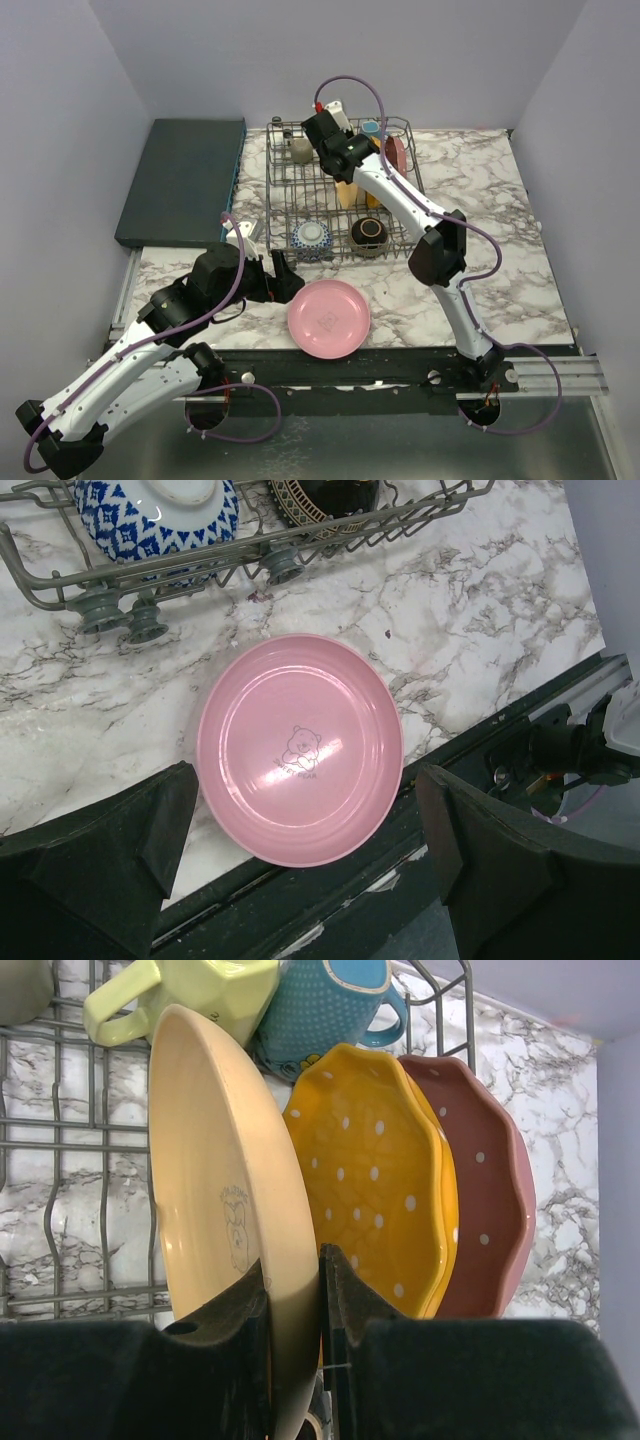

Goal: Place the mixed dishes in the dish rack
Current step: Insert the plate into the dish rack.

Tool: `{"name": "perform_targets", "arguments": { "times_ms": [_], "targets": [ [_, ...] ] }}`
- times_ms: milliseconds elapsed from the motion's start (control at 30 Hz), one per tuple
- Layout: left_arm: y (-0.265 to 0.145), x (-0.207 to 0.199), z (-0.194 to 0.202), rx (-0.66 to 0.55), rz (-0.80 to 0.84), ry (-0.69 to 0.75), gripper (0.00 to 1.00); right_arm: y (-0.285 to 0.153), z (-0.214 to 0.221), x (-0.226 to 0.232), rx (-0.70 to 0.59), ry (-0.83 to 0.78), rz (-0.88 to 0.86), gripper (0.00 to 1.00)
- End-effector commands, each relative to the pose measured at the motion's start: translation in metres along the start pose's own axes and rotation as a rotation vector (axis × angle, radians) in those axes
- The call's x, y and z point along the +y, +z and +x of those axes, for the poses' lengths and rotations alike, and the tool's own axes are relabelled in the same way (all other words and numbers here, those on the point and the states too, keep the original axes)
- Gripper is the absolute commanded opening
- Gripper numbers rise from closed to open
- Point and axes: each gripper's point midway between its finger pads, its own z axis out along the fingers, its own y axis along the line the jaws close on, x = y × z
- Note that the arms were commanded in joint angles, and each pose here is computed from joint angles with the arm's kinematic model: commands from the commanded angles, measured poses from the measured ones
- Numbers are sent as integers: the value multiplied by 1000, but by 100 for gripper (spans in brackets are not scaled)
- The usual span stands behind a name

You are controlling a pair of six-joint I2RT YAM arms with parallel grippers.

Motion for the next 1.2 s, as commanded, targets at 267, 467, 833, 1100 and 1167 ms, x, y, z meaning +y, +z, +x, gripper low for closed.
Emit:
{"name": "perform_targets", "arguments": {
  "times_ms": [267, 467, 833, 1100, 1167],
  "targets": [
    [2, 2, -4, -21, -5, 18, 99, 15, 3, 26, 6, 58, -84, 21],
    [3, 2, -3, -20, -6, 19, 99, 15, 6, 32, 16, 75, -112, 32],
    [3, 2, -3, -16, -7, 19, 99, 11, 5, 32, 19, 90, -124, 45],
    [4, 3, -2, -15, -9, 19, 99, 8, 5, 30, 21, 99, -132, 53],
    [4, 3, -2, -16, -9, 19, 99, 7, 3, 29, 16, 105, -134, 54]
  ]
}}
